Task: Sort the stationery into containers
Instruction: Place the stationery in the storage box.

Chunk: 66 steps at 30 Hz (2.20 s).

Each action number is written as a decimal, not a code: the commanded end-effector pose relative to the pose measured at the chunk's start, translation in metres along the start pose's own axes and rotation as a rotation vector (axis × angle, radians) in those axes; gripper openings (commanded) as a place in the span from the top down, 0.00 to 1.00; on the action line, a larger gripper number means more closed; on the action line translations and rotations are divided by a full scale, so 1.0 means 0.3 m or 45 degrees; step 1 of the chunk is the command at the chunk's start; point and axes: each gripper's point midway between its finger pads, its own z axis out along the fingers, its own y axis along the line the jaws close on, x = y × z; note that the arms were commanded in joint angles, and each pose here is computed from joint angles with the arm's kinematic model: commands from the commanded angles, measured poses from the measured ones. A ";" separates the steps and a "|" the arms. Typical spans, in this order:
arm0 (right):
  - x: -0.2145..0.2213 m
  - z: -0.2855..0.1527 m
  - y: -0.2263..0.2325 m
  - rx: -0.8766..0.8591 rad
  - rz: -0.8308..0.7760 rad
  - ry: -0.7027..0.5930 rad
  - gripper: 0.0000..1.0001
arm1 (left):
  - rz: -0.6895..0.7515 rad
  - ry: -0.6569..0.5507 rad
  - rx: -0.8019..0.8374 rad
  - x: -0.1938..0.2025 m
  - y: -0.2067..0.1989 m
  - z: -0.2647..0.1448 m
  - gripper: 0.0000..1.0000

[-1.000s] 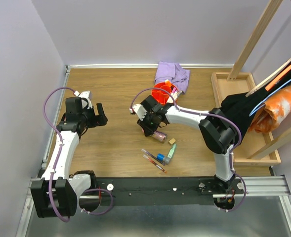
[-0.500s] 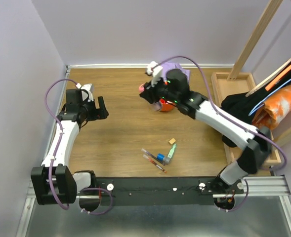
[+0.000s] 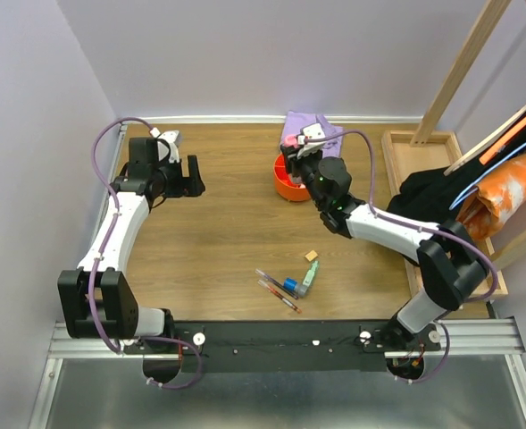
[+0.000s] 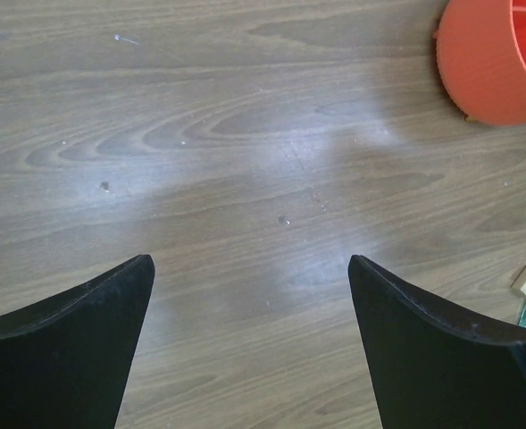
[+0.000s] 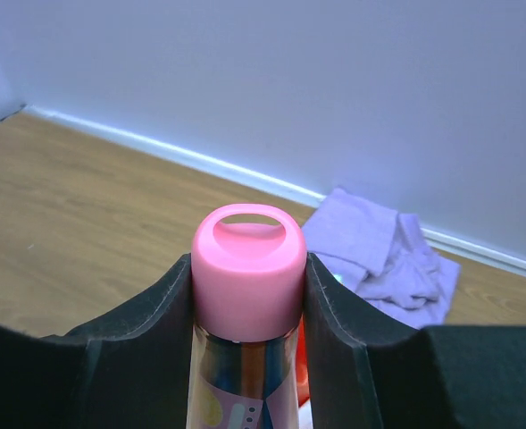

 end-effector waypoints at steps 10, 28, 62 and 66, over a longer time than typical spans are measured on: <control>0.022 0.207 -0.287 0.268 0.116 -0.171 0.99 | 0.081 0.064 -0.014 -0.004 -0.016 0.012 0.01; 0.192 0.278 -0.193 0.139 0.148 -0.022 1.00 | 0.094 0.090 -0.050 0.022 0.013 0.034 0.01; -0.025 0.003 -0.114 -0.027 0.044 0.151 0.00 | 0.025 -0.087 0.103 0.041 -0.094 -0.044 0.01; -0.023 -0.126 -0.071 -0.191 -0.032 0.336 0.00 | 0.033 -0.083 0.137 0.079 -0.137 -0.067 0.01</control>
